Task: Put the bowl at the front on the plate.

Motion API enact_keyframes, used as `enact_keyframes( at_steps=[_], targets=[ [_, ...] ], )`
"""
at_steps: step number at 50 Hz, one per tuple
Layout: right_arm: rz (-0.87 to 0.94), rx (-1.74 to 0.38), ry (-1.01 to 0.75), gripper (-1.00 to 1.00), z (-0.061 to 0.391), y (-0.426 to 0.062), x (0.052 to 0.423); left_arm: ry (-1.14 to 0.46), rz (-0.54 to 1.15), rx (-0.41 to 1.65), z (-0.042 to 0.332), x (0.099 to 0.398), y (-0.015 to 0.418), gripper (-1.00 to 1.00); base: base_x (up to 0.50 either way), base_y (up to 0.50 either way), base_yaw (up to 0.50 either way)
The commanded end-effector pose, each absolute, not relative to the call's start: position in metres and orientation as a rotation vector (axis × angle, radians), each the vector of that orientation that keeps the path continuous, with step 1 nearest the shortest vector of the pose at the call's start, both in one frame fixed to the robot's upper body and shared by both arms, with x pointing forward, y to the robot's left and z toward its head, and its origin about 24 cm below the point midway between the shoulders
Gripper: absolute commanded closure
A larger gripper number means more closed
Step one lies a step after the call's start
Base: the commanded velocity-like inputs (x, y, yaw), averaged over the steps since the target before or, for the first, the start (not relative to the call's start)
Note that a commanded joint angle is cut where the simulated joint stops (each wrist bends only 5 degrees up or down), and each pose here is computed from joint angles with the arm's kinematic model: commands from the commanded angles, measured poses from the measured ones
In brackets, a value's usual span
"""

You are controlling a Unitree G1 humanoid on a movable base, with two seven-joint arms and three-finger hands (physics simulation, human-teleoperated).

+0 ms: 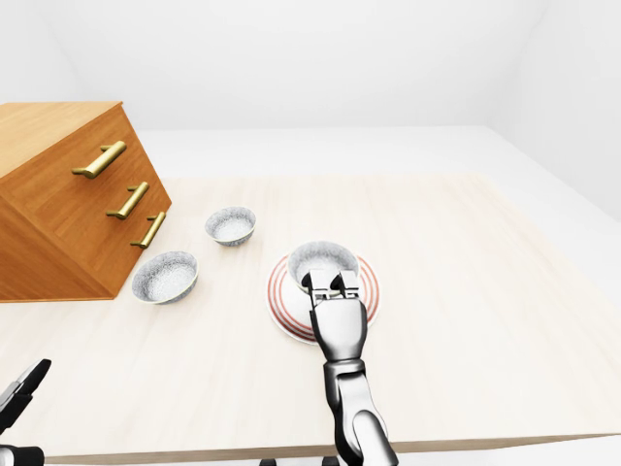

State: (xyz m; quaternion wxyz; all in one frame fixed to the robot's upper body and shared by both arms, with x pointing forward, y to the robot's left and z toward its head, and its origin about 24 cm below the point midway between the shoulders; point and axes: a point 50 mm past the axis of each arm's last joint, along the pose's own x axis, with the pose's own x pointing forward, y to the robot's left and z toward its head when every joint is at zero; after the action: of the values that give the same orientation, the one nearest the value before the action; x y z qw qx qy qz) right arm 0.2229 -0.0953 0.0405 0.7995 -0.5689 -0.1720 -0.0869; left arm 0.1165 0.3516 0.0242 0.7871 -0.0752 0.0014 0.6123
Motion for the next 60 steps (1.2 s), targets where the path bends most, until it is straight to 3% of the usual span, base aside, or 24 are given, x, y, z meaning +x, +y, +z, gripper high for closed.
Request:
enact_keyframes(
  at_steps=[1,24,25,26,27,60],
  targets=[
    [-0.189,-1.257,-0.371,1.00,0.040,-0.096,0.225,0.000,1.320,-0.162,0.025,0.116,0.352,-1.00,0.00,0.00,0.00],
    [-0.164,-1.255,-0.339,1.00,0.031,-0.098,0.228,0.001,1.320,-0.159,0.025,0.116,0.352,-1.00,0.00,0.00,0.00],
    [-0.168,-1.255,-0.340,0.56,0.032,-0.098,0.227,0.002,1.321,-0.159,0.025,0.116,0.351,-1.00,0.00,0.00,0.00],
    [-0.173,-1.258,-0.341,-0.87,0.032,-0.098,0.227,0.005,1.321,-0.160,0.024,0.116,0.351,-1.00,0.00,0.00,0.00],
    [-0.170,-1.260,-0.338,-1.00,0.031,-0.098,0.227,0.006,1.320,-0.160,0.024,0.116,0.351,-1.00,0.00,0.00,0.00],
    [-0.224,-1.260,-0.407,-1.00,0.050,-0.097,0.224,0.010,1.317,-0.161,0.023,0.117,0.351,-1.00,0.00,0.00,0.00]
  ],
)
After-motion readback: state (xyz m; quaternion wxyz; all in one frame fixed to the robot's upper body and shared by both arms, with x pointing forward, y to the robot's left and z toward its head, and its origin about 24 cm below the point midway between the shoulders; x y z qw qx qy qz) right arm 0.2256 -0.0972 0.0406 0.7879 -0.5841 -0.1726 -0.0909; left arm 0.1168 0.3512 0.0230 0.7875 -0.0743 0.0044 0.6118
